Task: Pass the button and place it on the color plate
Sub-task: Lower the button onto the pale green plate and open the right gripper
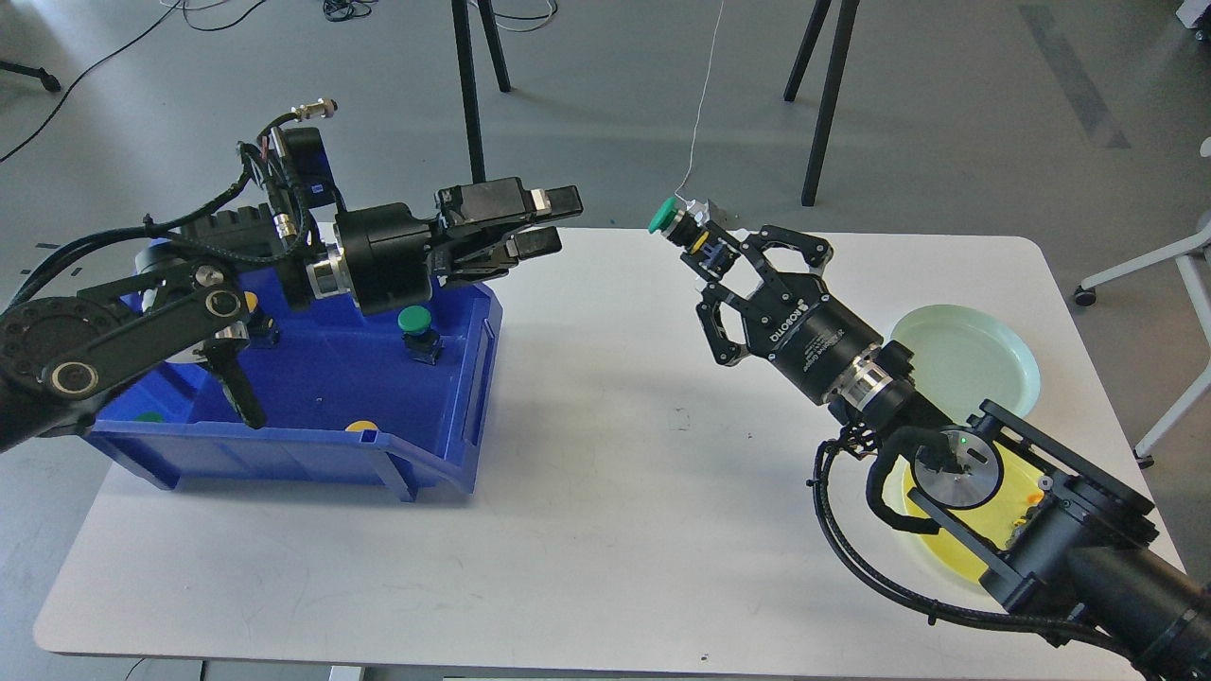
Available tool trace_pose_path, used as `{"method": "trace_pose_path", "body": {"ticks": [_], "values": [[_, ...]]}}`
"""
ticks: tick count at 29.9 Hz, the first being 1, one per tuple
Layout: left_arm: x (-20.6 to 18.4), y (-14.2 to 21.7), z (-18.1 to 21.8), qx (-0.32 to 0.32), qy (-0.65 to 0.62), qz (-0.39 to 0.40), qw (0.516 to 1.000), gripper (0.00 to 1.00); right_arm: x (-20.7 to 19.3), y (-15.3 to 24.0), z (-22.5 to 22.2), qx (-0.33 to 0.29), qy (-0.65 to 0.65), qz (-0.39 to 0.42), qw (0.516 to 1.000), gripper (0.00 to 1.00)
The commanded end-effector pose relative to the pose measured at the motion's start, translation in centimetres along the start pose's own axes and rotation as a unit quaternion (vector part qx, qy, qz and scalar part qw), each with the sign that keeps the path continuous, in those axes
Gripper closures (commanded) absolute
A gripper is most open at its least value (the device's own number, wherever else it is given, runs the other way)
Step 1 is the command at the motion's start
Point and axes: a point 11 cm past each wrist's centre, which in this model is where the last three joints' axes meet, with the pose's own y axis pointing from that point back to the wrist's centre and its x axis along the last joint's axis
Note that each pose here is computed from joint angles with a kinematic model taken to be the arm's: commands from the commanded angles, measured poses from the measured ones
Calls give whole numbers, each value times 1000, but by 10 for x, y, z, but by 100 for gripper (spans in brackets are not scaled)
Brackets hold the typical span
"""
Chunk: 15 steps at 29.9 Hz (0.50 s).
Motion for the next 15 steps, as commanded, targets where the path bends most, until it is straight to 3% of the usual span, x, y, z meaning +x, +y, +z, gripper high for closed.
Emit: {"method": "trace_pose_path", "body": {"ticks": [1,5,9,15], "values": [[0,0,0,1,0,0,1000,16,47,20,-26,84,-105,152,979,99],[0,0,-1,1,0,0,1000,16,82,37,-44,131,-142,285,939,99],[0,0,0,1,0,0,1000,16,106,49,-45,134,-139,380,905,100],[0,0,-1,1,0,0,1000,16,130,47,-45,156,-174,420,877,98]]}}
